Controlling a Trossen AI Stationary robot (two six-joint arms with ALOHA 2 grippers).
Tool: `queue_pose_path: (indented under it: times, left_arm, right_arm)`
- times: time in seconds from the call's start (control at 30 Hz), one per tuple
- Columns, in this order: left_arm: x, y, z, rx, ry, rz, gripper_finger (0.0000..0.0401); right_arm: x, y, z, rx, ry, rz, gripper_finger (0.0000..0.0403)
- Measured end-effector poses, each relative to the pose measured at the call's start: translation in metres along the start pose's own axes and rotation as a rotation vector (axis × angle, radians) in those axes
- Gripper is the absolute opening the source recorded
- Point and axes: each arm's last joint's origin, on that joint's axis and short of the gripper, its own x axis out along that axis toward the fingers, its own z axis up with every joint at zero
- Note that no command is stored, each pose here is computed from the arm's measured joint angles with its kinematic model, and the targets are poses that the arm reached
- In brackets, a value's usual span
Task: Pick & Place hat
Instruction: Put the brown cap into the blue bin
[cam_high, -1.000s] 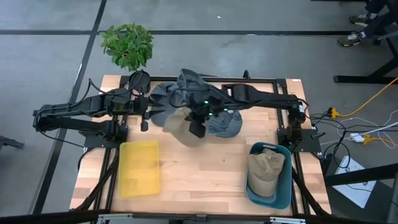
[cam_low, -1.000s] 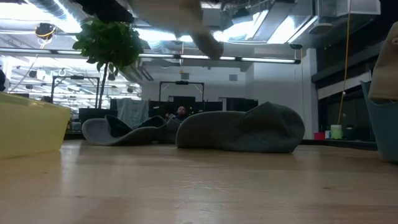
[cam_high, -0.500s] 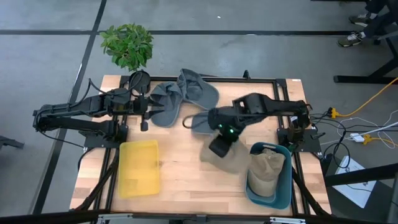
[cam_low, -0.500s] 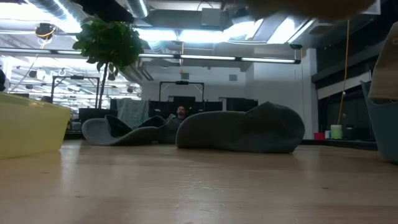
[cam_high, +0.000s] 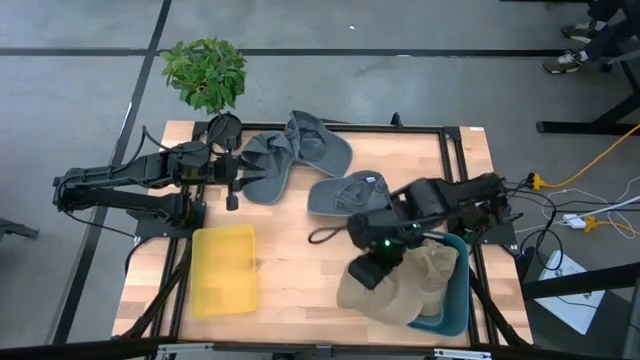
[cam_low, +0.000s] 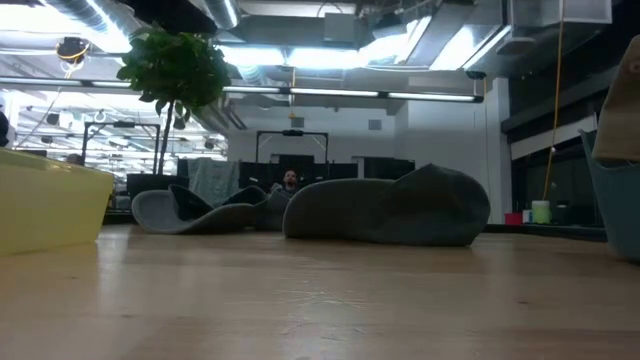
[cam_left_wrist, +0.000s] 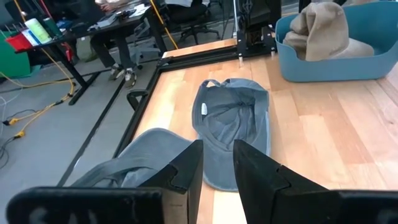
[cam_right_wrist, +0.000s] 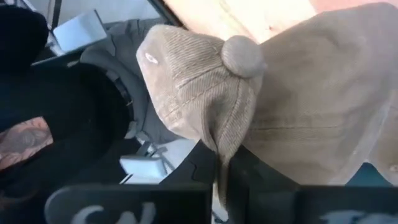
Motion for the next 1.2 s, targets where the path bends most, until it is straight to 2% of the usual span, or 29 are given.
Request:
queue_pose_path:
  times: [0.33, 0.47, 0.63, 0.8, 0.97, 1.2]
  left_arm:
    - [0.000, 0.001, 0.005, -0.014, -0.052, 0.012, 0.0086]
    - [0.000, 0.001, 0.005, -0.015, -0.051, 0.012, 0.0086]
    - [0.000, 0.001, 0.005, -0.023, -0.051, 0.012, 0.0084]
    - [0.000, 0.001, 0.005, -0.026, -0.051, 0.012, 0.0082]
    - [0.000, 0.001, 0.005, -0.043, -0.051, 0.011, 0.0086]
    - [0.000, 0.001, 0.005, -0.049, -0.051, 0.011, 0.0086]
  right_arm:
    - [-0.025, 0.000, -0.064, 0.123, -0.188, 0.024, 0.0015]
    - [-0.027, -0.001, -0.083, 0.155, -0.189, 0.040, 0.0015]
    - [-0.022, -0.008, -0.092, 0.180, -0.169, 0.003, 0.0015]
    - [-0.018, -0.027, -0.095, 0.191, -0.190, -0.066, 0.0016]
    - [-0.020, -0.059, -0.101, 0.270, -0.191, -0.123, 0.0016]
    - [-0.028, -0.094, -0.115, 0.352, -0.226, -0.138, 0.0016]
